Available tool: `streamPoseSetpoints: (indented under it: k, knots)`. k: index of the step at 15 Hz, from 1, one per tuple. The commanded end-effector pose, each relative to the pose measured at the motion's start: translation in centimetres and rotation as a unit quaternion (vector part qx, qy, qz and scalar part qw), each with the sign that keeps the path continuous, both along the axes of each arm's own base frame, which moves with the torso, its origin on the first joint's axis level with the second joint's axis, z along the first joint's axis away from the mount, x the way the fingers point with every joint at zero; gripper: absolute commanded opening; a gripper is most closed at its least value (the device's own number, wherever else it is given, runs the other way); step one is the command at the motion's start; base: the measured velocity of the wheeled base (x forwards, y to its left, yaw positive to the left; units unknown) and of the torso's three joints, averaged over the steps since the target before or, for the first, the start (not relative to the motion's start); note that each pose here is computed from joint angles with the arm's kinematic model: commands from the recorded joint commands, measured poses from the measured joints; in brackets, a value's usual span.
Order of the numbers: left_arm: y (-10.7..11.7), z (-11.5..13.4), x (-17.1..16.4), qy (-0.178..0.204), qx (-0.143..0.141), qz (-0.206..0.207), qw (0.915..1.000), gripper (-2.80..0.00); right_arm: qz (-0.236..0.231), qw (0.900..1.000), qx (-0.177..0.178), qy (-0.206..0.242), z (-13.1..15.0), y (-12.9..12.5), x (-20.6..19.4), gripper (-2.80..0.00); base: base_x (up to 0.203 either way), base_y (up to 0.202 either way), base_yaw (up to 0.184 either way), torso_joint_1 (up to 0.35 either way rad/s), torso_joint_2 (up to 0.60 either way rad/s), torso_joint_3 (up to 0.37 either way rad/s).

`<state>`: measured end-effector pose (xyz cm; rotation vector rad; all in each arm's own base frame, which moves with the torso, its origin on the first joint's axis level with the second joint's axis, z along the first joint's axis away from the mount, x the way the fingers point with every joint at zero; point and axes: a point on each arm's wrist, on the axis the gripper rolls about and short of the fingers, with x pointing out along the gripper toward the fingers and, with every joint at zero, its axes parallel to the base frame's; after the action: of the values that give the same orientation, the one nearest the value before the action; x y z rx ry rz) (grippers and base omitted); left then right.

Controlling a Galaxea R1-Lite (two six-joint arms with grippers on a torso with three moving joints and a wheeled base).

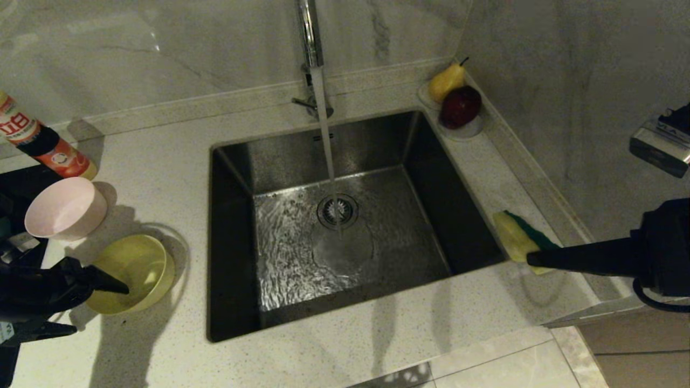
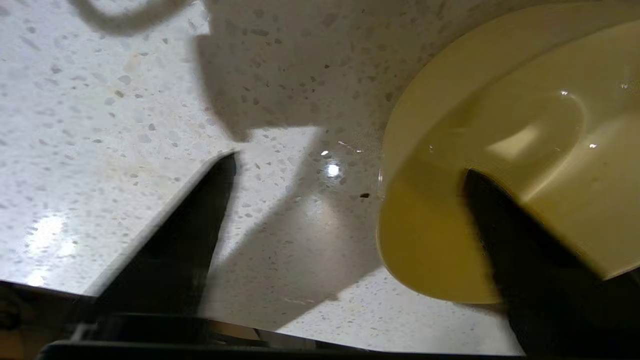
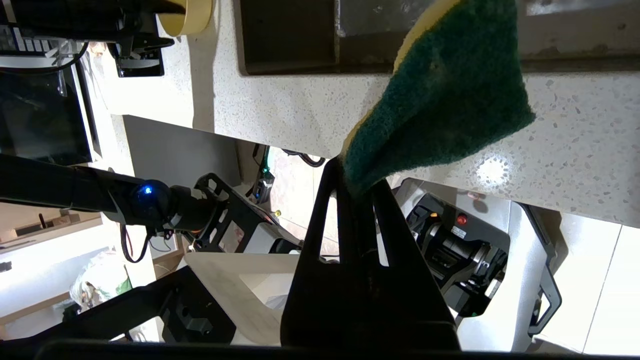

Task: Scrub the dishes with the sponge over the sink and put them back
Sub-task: Wash the bowl

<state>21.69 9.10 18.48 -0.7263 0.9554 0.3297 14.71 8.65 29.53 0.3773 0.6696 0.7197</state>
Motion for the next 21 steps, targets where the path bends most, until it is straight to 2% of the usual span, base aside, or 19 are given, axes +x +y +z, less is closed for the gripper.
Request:
streamPoseSetpoints:
  k: [1, 4, 8, 12, 14, 17, 19, 21]
  knots:
    - [0.1, -0.5, 0.1, 0.008, 0.004, 0.004, 0.9999, -2.80, 0.001, 1.000, 0.002, 0.001, 0.0, -0.1, -0.1, -2.80, 0.000, 0.000, 0.000, 0.000, 0.00, 0.000]
    - [0.4, -1.4, 0.5, -0.005, 0.025, 0.013, 0.9996, -2.80, 0.001, 1.000, 0.002, 0.000, 0.1, -0.1, -0.2, -2.80, 0.000, 0.000, 0.000, 0.000, 0.00, 0.000]
    - [0.2, -1.3, 0.5, -0.011, 0.026, 0.014, 0.9995, -2.80, 0.003, 1.000, 0.003, 0.000, 0.1, -0.1, -0.1, -2.80, 0.000, 0.000, 0.000, 0.000, 0.00, 0.000]
    - [-0.3, 1.5, -0.3, -0.069, 0.014, 0.038, 0.9968, -2.80, 0.000, 1.000, 0.012, -0.016, 1.0, -0.4, -0.7, -2.80, 0.000, 0.000, 0.000, 0.000, 0.00, 0.000]
    - [-0.7, 3.1, -1.0, -0.102, 0.004, 0.035, 0.9942, -2.80, 0.000, 1.000, 0.015, -0.018, 1.1, -0.6, -1.1, -2.80, 0.000, 0.000, 0.000, 0.000, 0.00, 0.000]
    - [-1.1, 6.4, -1.5, -0.162, 0.006, 0.048, 0.9857, -2.80, 0.002, 1.000, 0.013, -0.014, 0.8, -0.5, -1.0, -2.80, 0.000, 0.000, 0.000, 0.000, 0.00, 0.000]
    - [-2.4, 8.4, -1.0, -0.188, -0.005, 0.030, 0.9817, -2.80, 0.003, 1.000, 0.012, -0.012, 0.7, -0.6, -1.1, -2.80, 0.000, 0.000, 0.000, 0.000, 0.00, 0.000]
    - [-4.5, 9.7, -0.5, -0.197, -0.024, -0.006, 0.9801, -2.80, 0.005, 1.000, 0.011, -0.011, 0.3, -0.8, -1.7, -2.80, 0.000, 0.000, 0.000, 0.000, 0.00, 0.000]
